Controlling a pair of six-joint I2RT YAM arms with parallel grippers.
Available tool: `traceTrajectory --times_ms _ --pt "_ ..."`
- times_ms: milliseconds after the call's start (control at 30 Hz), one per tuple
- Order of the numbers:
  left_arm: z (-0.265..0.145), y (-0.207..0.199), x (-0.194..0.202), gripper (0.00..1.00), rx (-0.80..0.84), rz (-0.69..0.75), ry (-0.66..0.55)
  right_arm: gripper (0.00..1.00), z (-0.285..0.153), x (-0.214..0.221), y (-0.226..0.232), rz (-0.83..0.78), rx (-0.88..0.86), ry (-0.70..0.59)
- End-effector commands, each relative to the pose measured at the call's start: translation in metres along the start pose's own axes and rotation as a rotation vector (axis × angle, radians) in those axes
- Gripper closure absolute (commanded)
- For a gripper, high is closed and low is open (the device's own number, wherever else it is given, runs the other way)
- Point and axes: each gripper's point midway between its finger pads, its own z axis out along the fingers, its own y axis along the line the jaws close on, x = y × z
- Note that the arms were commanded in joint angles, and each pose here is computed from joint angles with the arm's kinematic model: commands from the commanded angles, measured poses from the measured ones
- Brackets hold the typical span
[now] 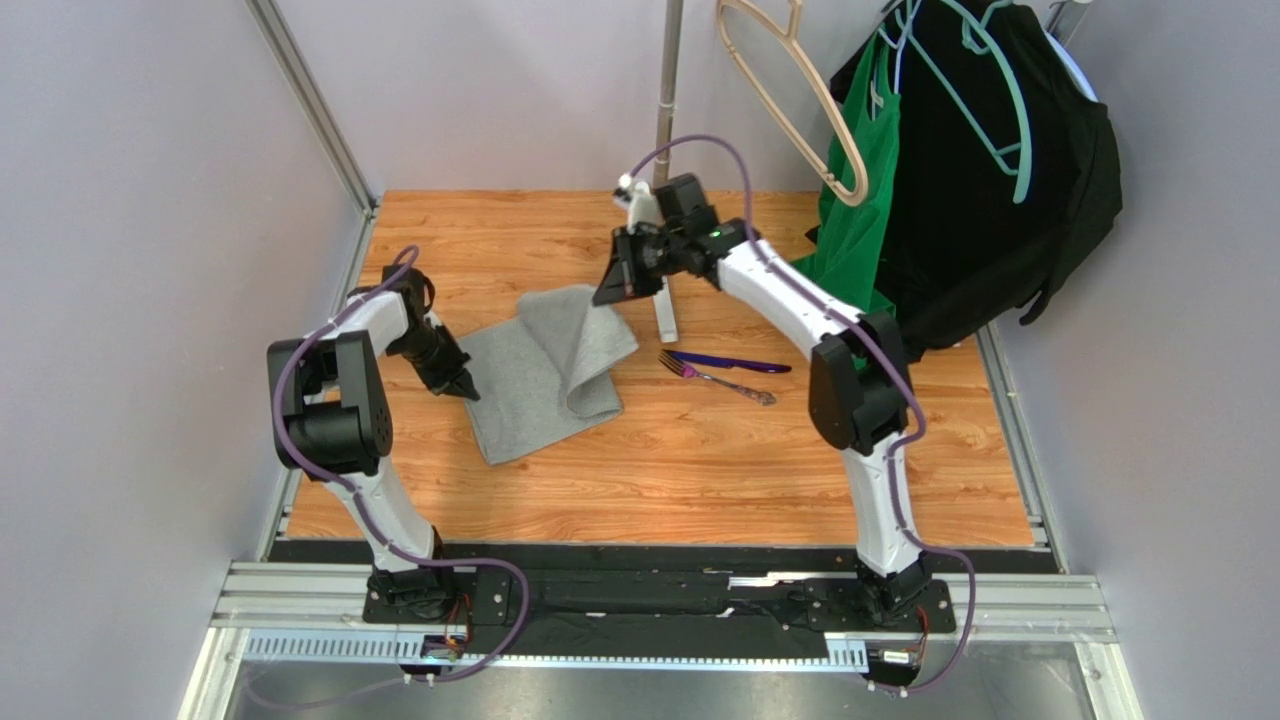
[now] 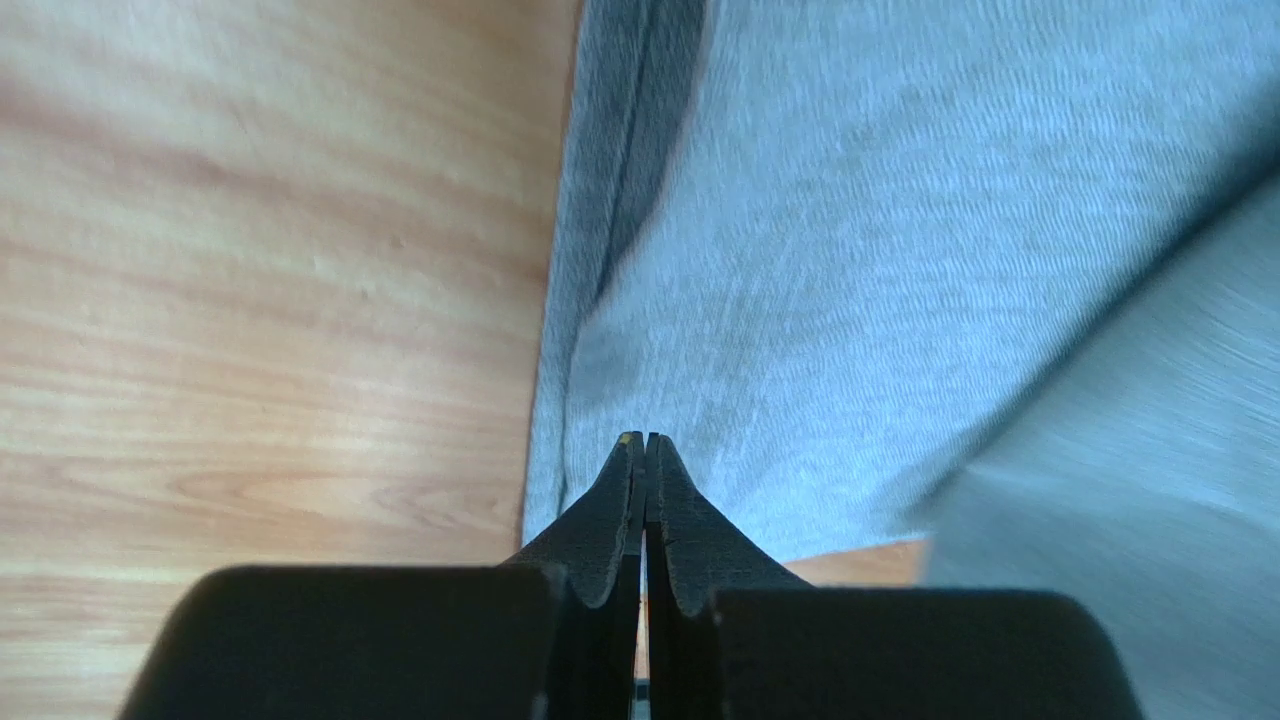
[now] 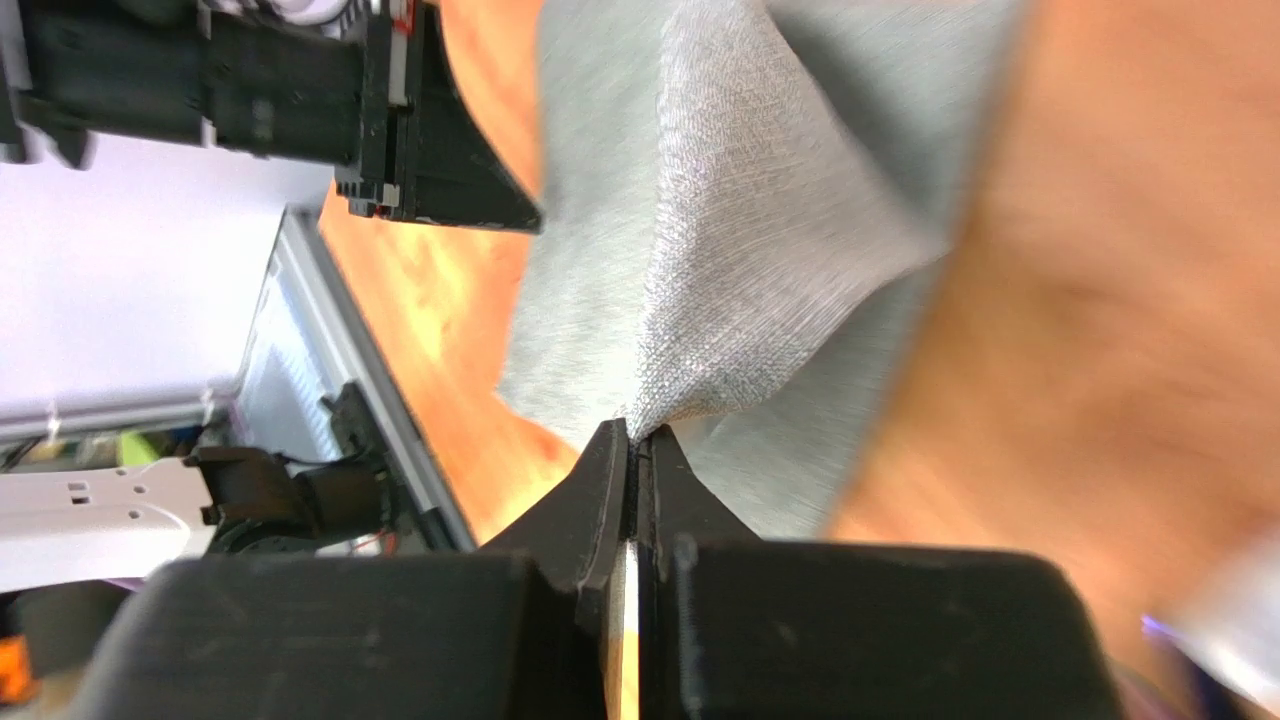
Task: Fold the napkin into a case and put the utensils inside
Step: Fold the rectangle-folded napkin at the center of the board.
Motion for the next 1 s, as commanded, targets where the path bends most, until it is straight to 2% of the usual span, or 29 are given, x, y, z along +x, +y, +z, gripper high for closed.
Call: traceTrajectory --times_ms 0,433,800,967 --pt "0.006 0.002 -0.014 1.0 -0.046 -0.009 0.01 1.0 -0.048 -0.012 -0.004 -0.106 0.042 -0.023" --pt "0.001 0.025 -0.024 1.0 -0.183 0.032 -0.017 1.0 -0.087 -0.048 -0.035 -0.215 0.158 -0.073" --pt "0.002 0.025 -0.02 1.0 -0.167 0.043 -0.014 1.0 -0.127 -0.06 -0.078 -0.215 0.317 -0.104" --pt "0.002 0.023 -0.02 1.0 -0.157 0.043 -0.014 1.0 -0.128 -0.063 -0.074 -0.21 0.292 -0.116"
